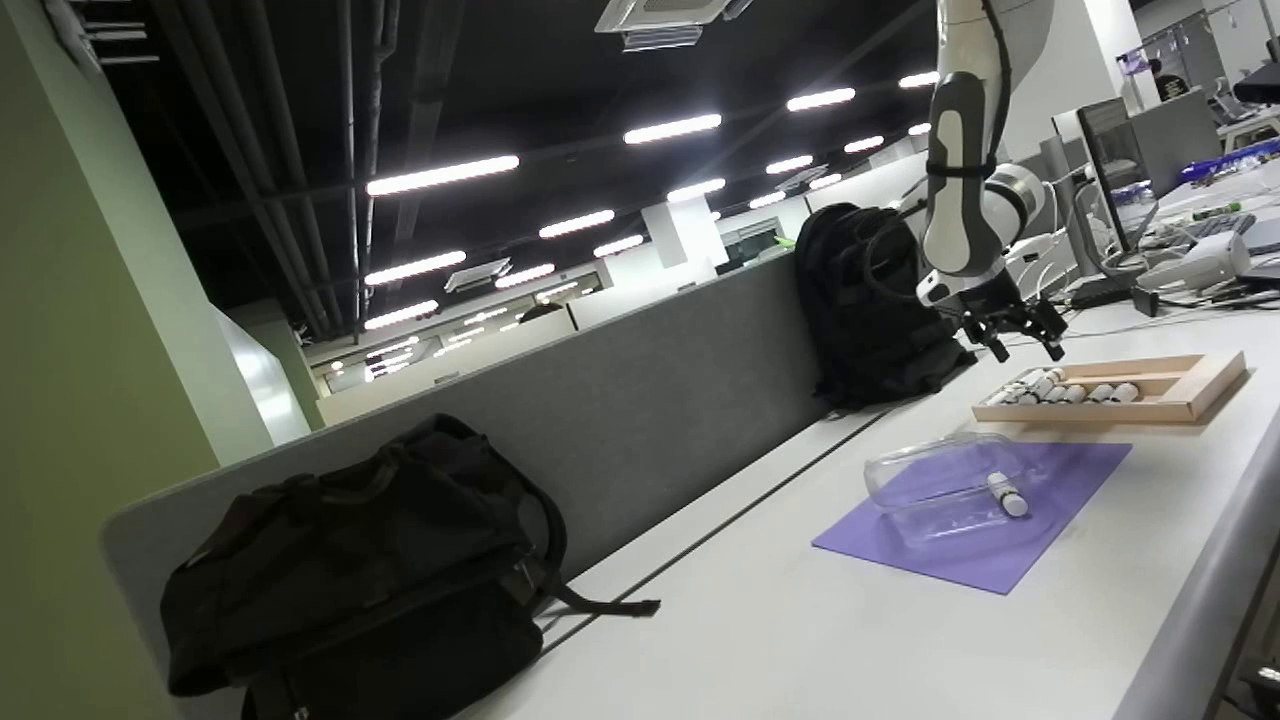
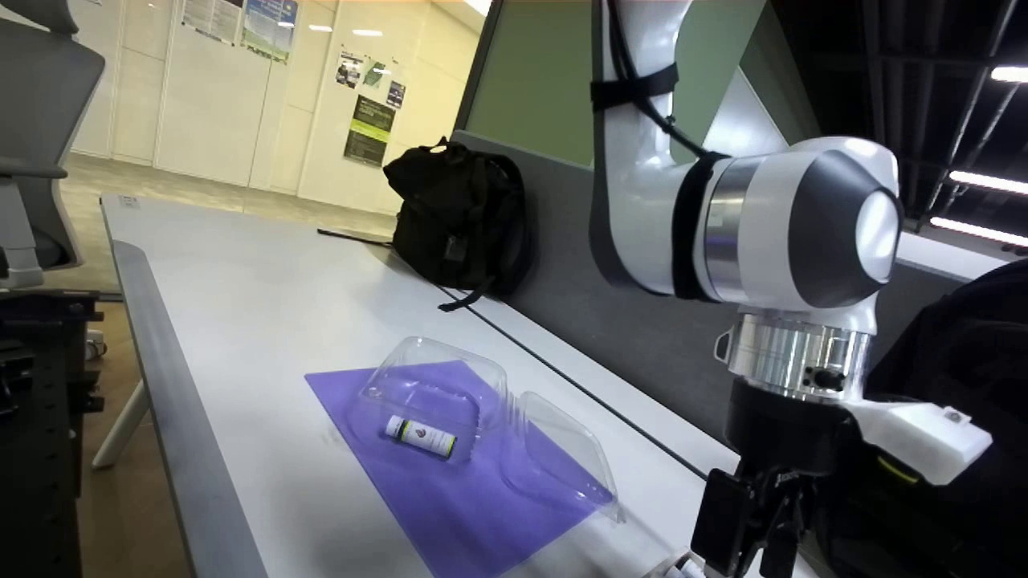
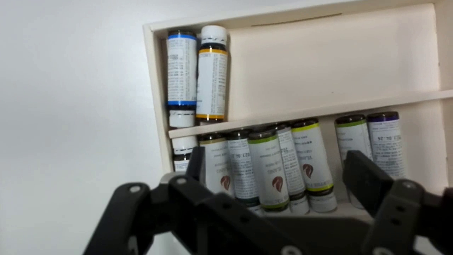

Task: Take one bottle from the box and put it in the bowl

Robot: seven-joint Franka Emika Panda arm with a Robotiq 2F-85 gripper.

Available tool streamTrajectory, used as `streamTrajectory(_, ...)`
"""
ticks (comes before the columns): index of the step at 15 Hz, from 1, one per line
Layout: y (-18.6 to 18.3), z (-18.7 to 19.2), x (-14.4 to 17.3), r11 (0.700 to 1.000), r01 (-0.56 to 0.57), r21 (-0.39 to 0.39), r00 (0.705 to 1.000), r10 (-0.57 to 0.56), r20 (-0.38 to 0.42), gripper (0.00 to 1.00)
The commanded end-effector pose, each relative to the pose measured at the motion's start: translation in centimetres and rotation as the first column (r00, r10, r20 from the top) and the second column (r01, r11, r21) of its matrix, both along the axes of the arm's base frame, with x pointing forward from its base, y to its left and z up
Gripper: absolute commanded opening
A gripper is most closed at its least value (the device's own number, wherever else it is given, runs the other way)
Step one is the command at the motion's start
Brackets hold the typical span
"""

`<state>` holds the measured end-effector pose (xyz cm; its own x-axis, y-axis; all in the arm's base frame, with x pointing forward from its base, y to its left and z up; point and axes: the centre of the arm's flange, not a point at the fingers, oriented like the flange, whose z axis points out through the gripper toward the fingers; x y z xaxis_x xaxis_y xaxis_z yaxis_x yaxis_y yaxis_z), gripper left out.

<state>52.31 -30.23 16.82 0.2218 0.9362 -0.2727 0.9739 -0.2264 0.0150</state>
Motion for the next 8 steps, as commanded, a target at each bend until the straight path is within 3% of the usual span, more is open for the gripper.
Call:
streamTrajectory(1, -0.3, -1.1, -0.8, 1.000, -0.016, -0.001, 1.000, 0.016, -0.019, 1.00)
streamTrajectory(2, -0.3, -1.4, -0.9, 1.000, -0.015, 0.003, 1.000, 0.015, -0.017, 1.00)
streamTrajectory(3, -0.3, -1.6, -0.9, 1.000, -0.012, 0.010, 1.000, 0.012, -0.011, 0.75)
streamTrajectory(4, -0.2, -1.8, -0.9, 1.000, -0.015, 0.019, 1.000, 0.015, -0.010, 0.73)
streamTrajectory(8, 0.1, -2.6, -1.2, 0.999, -0.021, 0.039, 1.000, 0.022, -0.009, 0.45)
